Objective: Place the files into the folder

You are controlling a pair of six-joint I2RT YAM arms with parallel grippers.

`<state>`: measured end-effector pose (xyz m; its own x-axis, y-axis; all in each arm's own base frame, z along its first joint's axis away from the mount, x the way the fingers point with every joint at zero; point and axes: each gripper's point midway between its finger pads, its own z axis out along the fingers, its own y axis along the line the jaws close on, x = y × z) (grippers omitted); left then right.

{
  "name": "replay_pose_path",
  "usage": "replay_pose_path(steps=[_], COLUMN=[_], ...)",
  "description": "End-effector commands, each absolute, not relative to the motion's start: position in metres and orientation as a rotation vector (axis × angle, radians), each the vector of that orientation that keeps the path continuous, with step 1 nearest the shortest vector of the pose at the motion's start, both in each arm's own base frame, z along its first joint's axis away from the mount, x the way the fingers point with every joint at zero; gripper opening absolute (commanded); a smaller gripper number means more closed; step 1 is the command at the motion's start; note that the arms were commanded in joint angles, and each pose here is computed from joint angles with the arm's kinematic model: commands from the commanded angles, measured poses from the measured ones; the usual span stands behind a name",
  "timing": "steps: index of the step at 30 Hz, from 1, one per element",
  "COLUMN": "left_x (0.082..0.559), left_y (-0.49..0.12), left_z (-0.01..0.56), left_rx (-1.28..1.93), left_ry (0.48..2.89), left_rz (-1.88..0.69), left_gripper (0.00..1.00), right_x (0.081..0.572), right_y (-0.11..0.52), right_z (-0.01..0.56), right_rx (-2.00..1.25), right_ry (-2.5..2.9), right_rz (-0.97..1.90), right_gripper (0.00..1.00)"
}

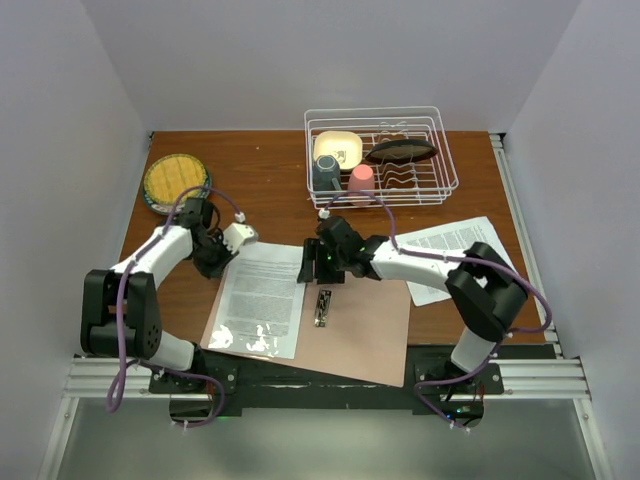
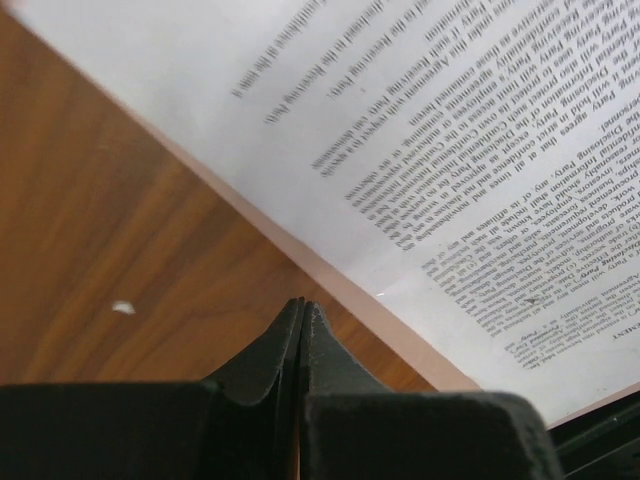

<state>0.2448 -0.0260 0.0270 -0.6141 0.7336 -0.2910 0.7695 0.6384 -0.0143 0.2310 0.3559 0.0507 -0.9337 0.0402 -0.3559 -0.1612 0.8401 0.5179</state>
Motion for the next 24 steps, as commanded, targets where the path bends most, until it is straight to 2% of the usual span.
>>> replay_pose_path(steps=[1,7,13,20,24], left_x=[0.278,0.306,0.313,0.297,0.278], left_y=[-0.032,-0.068,-0.124,-0.157,-0.181], left_z=[0.071,0.115,0.111,0.096,0.104], left_rx=[1.133,1.05,1.103,1.169,1.211], left_ry=[2.513,2.402,2.347,2.368,2.31], left_rz=[-0.168,-0.355,-0.501,-0.677,-0.882], left_gripper=[0.0,0.0,0.0,0.0,0.0], right_x=[0.234,0.211,0.173,0.167,0.163], right_y=[0.33,0.292,0.271,0.291,0.307], right_z=[0.086,0.084,0.053,0.058,0.063], right_rx=[-0.218,-0.257,-0.209,-0.212,-0.195], right_ry=[2.628,2.672,2.736,2.702,2.663], right_rz=[0.713,0.604,0.672,0.833,0.982], right_gripper=[0.59,0.45,0.47,0.5,0.5])
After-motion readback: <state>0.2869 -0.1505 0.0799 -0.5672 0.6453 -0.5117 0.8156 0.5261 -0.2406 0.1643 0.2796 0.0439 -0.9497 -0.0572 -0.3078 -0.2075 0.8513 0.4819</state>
